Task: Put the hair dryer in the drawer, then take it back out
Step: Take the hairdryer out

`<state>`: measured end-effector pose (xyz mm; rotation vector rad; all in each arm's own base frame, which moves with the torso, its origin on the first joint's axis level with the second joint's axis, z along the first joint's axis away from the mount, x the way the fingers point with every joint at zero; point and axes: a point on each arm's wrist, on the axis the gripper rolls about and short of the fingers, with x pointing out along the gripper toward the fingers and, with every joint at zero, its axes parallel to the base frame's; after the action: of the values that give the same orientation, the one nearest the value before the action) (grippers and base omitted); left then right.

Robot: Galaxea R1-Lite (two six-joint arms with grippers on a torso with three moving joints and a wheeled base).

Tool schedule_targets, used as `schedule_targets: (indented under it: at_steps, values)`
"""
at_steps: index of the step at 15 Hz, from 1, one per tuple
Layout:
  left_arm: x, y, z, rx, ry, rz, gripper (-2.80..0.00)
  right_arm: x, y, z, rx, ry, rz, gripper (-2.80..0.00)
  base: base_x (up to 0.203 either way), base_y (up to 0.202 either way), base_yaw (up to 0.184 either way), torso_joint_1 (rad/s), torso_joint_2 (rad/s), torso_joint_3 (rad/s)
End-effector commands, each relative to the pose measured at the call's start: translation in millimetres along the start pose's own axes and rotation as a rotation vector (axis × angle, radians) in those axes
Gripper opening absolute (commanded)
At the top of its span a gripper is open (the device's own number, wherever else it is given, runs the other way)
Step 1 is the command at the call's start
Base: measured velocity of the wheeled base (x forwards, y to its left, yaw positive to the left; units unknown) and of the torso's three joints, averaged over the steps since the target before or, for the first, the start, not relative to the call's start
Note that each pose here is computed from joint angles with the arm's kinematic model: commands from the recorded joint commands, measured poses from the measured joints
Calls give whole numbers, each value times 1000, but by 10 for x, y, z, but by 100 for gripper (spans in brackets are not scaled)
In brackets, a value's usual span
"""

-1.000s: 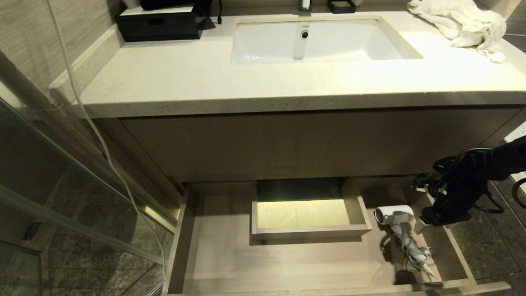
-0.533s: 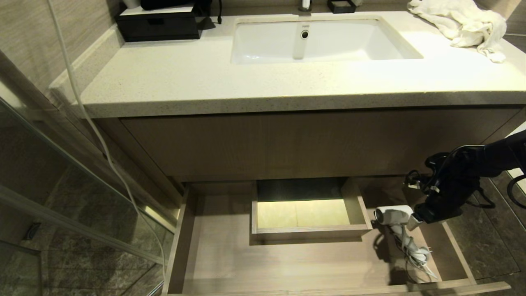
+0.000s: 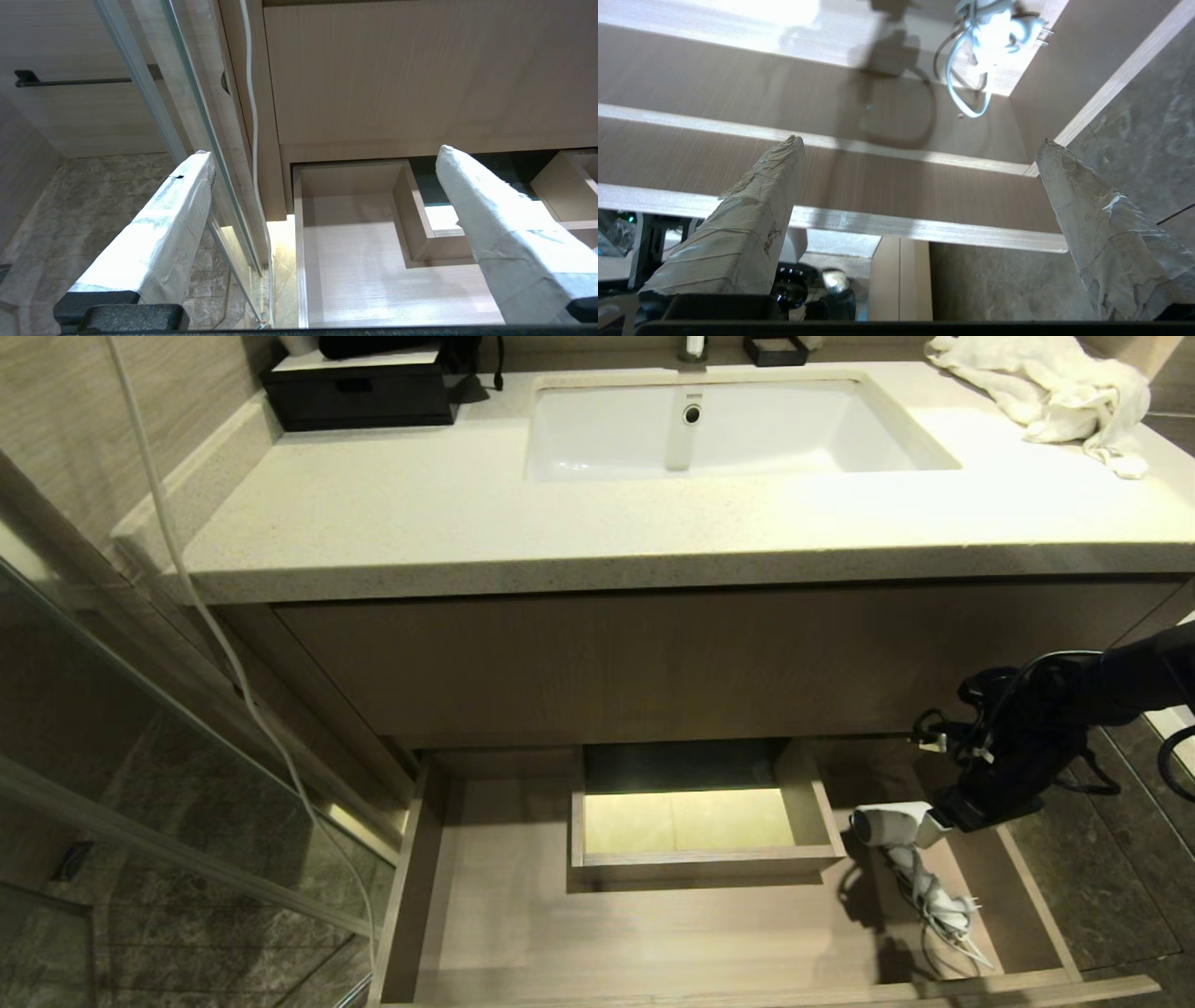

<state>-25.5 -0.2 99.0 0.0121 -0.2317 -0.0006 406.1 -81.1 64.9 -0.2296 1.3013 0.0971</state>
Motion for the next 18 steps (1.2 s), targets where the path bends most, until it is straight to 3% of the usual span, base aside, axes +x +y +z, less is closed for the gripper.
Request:
schedule_targets:
  at_steps: [1, 10, 11, 18]
  values:
    - [11, -1, -118, -4, 42, 0, 0, -39, 7, -10, -3, -2, -1, 0, 0, 0, 0, 0, 0, 0]
    - [11, -1, -113, 2, 37, 0, 0, -54, 96, -88, -14, 19, 16, 0, 0, 0, 0, 0, 0, 0]
    - [11, -1, -113, 4, 37, 0, -280, -46, 93, -83, -15, 15, 11, 0, 0, 0, 0, 0, 0, 0]
    - [11, -2, -117, 30, 41, -4, -280, -31, 110, -135, -10, 30, 17, 0, 40, 0, 0, 1, 1, 1]
